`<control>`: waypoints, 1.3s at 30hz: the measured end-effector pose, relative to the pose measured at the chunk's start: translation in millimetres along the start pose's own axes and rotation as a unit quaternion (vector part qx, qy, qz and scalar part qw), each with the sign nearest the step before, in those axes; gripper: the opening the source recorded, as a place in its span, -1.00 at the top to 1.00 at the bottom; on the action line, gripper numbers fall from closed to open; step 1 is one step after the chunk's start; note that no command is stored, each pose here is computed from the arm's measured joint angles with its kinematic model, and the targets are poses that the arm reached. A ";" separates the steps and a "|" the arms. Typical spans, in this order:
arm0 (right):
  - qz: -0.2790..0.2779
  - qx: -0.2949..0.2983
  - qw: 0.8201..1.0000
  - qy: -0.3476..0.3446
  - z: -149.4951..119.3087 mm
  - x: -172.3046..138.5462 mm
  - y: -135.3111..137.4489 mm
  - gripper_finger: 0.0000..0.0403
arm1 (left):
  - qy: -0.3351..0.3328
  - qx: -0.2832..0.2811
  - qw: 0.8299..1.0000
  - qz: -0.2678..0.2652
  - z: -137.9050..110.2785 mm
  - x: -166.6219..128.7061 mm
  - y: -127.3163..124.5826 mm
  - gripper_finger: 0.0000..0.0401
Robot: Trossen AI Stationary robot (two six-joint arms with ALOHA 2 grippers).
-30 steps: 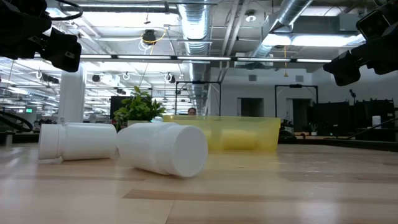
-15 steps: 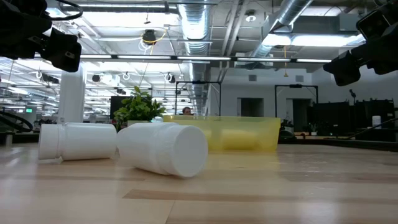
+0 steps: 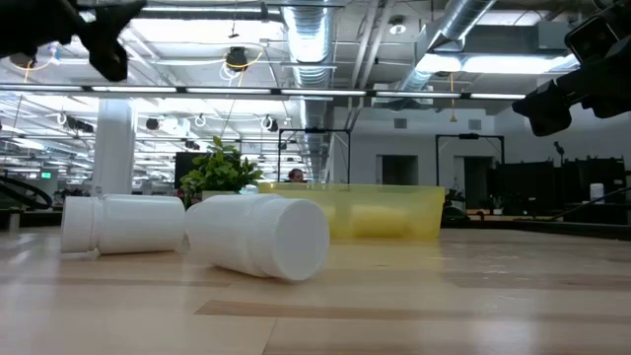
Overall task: Pick and place pill bottles into a basket
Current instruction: Put the white pill bottle into the yellow bin
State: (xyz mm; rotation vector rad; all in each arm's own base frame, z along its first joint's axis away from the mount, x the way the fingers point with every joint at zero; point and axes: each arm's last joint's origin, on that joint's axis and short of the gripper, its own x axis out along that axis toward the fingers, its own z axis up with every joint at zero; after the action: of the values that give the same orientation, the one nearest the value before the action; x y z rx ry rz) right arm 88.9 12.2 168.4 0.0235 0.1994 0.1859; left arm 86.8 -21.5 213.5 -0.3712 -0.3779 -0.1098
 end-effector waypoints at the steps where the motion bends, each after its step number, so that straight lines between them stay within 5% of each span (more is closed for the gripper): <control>1: 0.000 0.000 1.000 0.000 0.0 0.0 0.0 -0.42 | -0.001 0.010 1.000 -0.015 0.7 0.0 -1.0 0.12; 4: 0.000 0.000 1.000 0.000 0.0 0.0 0.0 -0.42 | 0.015 0.024 0.999 -0.028 7.6 1.9 -4.4 0.12; 14: 0.000 0.000 1.000 0.000 0.0 0.0 0.0 -0.42 | 0.205 0.049 0.969 0.126 41.9 52.7 -22.0 0.12; 19: 0.000 0.000 1.000 0.000 0.0 0.0 0.0 -0.42 | 0.350 0.097 0.915 0.176 53.9 90.6 -35.2 0.12; 25: 0.000 0.000 1.000 0.000 0.0 0.0 0.0 -0.42 | 0.482 0.114 0.852 0.170 60.1 121.0 -48.2 0.12; 34: 0.000 0.000 1.000 0.000 0.0 0.0 0.0 -0.42 | 0.547 0.041 0.818 0.174 31.6 149.1 -52.0 0.12; 37: 0.000 0.000 1.000 0.000 0.0 0.0 0.0 -0.42 | 0.535 0.044 0.827 0.166 22.7 161.4 -50.6 0.12; 39: 0.000 0.000 1.000 0.000 0.0 0.0 0.0 -0.42 | 0.524 0.028 0.826 0.208 19.0 163.3 -47.7 0.12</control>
State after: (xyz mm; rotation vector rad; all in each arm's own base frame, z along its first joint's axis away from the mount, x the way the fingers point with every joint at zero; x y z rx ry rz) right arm 88.9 12.2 168.4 0.0235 0.1997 0.1856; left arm 223.1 -64.4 307.8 -0.2785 0.7985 0.1338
